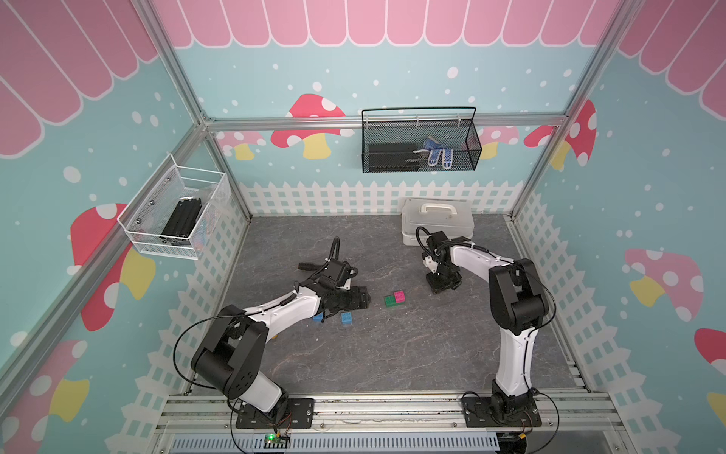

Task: Assemble the number 5 with lego
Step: Adjust the lego brick at the center of the board, then pick up the lego brick from the center of the board.

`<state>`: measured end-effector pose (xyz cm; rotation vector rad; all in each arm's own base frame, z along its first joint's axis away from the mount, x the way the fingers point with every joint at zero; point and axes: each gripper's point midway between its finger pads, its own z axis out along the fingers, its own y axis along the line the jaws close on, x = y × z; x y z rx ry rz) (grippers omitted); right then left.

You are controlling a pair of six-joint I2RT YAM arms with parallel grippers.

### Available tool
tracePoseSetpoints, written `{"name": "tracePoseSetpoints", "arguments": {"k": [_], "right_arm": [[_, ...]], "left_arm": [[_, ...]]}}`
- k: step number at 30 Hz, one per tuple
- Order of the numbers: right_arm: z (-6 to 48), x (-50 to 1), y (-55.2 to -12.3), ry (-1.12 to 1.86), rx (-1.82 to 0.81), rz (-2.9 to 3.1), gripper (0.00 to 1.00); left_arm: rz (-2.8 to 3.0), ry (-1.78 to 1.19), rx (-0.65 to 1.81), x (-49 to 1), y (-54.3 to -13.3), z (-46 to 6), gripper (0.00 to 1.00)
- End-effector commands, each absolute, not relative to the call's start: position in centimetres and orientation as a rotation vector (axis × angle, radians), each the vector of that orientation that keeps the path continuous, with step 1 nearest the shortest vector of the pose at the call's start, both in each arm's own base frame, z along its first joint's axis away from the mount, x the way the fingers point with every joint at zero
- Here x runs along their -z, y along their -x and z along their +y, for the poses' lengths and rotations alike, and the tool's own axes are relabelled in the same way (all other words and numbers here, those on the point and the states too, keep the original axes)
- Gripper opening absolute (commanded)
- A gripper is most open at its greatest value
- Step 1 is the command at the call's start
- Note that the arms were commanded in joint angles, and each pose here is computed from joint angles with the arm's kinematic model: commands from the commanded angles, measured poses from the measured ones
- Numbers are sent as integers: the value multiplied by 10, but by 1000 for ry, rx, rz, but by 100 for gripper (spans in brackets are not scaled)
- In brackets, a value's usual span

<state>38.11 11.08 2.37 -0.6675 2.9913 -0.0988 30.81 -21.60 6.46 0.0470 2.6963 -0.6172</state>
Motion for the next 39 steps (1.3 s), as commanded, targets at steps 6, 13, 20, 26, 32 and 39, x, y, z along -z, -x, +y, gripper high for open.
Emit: {"name": "tracePoseSetpoints", "arguments": {"k": [6, 13, 20, 26, 32, 39], "right_arm": [[115, -24, -395, 716, 89, 2973, 43], [116, -21, -395, 720, 76, 2978, 39], [114, -22, -398, 720, 103, 2970, 29], [114, -22, -400, 714, 100, 2970, 21], [116, -28, -404, 700, 95, 2953, 16], [117, -32, -405, 698, 92, 2944, 13]], "left_arm": [[2717, -75, 804, -68, -287, -268, 85], [2631, 22, 1114, -79, -290, -306, 68], [2567, 156, 1278, -75, -293, -322, 33], [2560, 200, 1326, -68, -295, -327, 26], [2576, 234, 1368, -51, -295, -334, 16], [2655, 234, 1244, -34, -295, -326, 12]]}}
